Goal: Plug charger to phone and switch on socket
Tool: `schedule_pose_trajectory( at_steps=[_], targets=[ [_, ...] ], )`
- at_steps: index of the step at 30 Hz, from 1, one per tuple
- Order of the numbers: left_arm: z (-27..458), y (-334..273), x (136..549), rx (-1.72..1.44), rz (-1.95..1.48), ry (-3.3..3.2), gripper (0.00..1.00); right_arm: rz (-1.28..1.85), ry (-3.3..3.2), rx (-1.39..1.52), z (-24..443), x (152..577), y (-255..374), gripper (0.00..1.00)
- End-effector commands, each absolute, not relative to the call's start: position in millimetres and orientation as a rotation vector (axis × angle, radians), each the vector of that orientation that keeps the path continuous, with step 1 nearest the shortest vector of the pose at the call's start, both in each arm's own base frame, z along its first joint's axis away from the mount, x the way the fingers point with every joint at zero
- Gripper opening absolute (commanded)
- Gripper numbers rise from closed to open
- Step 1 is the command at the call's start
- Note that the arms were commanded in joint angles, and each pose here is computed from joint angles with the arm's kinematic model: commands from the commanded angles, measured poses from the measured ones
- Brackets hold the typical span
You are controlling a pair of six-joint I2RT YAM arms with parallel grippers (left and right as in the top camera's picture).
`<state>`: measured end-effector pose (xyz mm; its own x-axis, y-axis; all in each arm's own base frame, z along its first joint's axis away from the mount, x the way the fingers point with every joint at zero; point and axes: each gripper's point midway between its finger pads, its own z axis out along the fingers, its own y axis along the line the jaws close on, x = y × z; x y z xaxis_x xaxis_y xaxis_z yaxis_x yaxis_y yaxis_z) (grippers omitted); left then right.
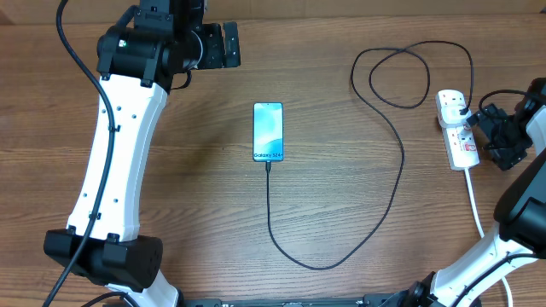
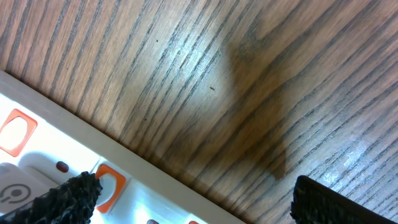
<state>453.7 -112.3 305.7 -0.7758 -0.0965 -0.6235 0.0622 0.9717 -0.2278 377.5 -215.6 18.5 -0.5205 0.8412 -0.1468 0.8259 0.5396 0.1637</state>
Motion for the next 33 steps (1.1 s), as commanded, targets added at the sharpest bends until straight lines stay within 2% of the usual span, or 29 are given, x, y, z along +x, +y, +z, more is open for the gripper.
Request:
schedule_pose_trajectory(
  at_steps=[1,33],
  targets=[
    [306,-112,453,-0.032,-0.305,2.439,1.0,0.188,2.647,1.366,6,376,-197,1.0],
    [306,-112,453,-0.032,-0.305,2.439,1.0,0.174,2.693,1.294,5,385,-176,1.0]
  ],
)
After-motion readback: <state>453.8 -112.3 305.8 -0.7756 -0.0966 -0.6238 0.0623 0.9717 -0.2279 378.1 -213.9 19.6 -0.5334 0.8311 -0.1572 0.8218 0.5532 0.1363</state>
